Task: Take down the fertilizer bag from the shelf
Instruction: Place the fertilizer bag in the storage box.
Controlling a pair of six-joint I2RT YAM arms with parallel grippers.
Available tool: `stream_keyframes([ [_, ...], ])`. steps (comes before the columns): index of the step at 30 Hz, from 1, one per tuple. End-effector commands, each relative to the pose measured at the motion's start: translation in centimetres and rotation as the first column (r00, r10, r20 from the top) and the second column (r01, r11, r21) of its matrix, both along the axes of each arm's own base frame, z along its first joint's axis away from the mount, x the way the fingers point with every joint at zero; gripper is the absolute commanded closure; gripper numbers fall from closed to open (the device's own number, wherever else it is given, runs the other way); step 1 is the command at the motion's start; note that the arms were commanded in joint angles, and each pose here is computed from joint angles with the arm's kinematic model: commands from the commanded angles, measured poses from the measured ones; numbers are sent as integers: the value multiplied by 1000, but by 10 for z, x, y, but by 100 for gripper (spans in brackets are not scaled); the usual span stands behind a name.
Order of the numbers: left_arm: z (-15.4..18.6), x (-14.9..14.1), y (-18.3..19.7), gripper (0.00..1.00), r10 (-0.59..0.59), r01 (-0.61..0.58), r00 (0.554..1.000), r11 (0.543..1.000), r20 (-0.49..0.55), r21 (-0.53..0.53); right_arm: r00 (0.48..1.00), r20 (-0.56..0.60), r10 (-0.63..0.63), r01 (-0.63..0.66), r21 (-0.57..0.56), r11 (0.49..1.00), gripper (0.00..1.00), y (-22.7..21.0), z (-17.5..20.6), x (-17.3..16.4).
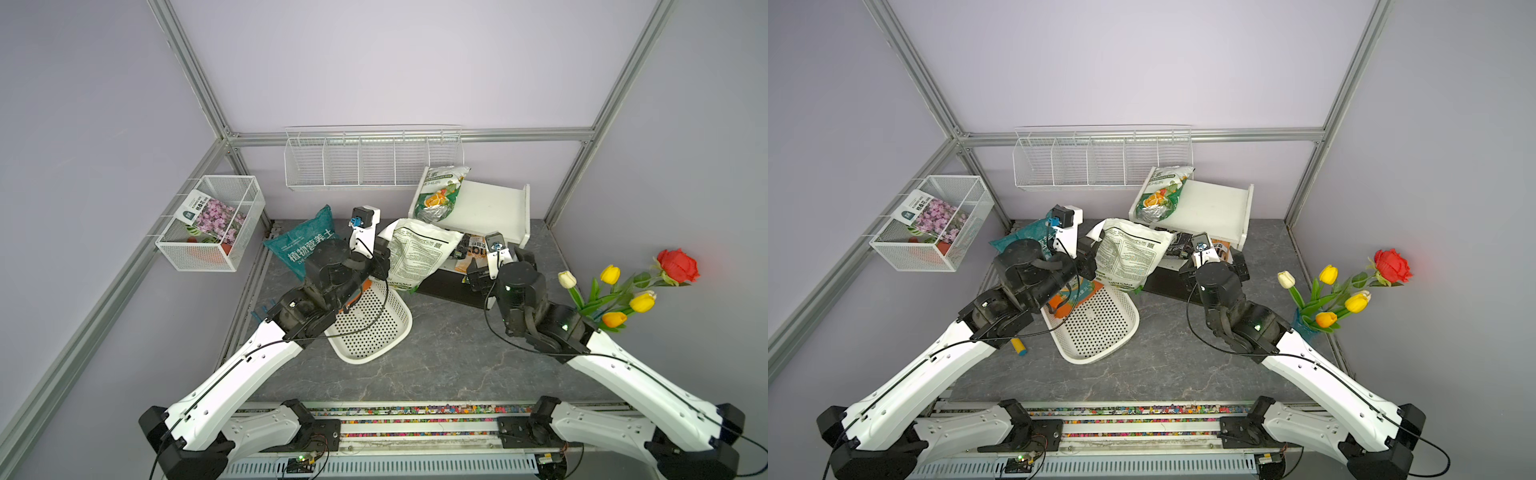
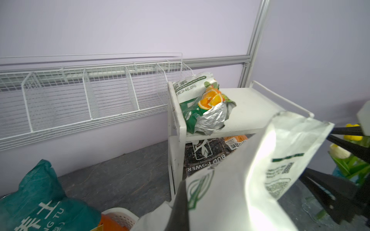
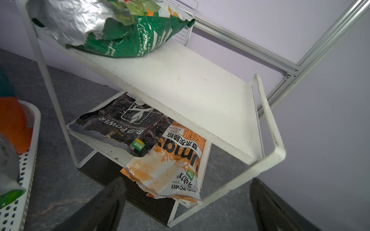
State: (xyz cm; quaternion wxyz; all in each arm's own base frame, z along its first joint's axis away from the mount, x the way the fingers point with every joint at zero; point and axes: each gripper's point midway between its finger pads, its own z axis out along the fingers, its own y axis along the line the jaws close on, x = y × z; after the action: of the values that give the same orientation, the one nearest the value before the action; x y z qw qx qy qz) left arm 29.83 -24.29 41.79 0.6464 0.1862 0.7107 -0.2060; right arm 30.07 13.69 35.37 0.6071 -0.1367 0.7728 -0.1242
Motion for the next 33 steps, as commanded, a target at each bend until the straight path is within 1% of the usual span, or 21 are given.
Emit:
stream_keyframes([
  [1,78,0,41,100,163,-115,967,965,194,-236,1000,4,-25,25,-6,1000,1,-7,1,-1],
  [6,41,24,71,100,250,-216,964,933,88,-288,1000,-7,-29,29,-2,1000,1,-8,-6,-2],
  [10,21,30,87,100,262,-231,964,909,44,-346,999,-12,-33,33,-4,999,1,-9,-9,-3],
  [15,-6,38,83,100,257,-246,966,918,-7,-311,999,-22,-32,32,-12,999,1,-6,-15,-1],
  [18,-25,41,88,100,283,-291,956,904,-71,-314,999,-33,-29,29,-15,999,1,-5,-18,0],
  [20,-28,38,91,100,284,-297,955,893,-89,-339,999,-34,-30,29,-14,999,1,-5,-18,0],
  [22,-26,32,97,100,289,-307,952,868,-105,-390,999,-32,-31,31,-14,999,1,-6,-18,-1],
  [25,-17,20,104,100,275,-286,957,844,-92,-453,999,-29,-33,33,-12,999,1,-7,-18,-1],
  [27,-15,16,110,100,297,-298,952,839,-75,-456,999,-29,-32,32,-10,999,1,-7,-18,-1],
  [29,-19,15,119,100,339,-333,938,830,-69,-447,999,-31,-30,30,-8,1000,1,-6,-19,-2],
  [33,-41,18,129,100,401,-400,912,826,-86,-398,999,-37,-31,31,-4,1000,1,-7,-21,-2],
])
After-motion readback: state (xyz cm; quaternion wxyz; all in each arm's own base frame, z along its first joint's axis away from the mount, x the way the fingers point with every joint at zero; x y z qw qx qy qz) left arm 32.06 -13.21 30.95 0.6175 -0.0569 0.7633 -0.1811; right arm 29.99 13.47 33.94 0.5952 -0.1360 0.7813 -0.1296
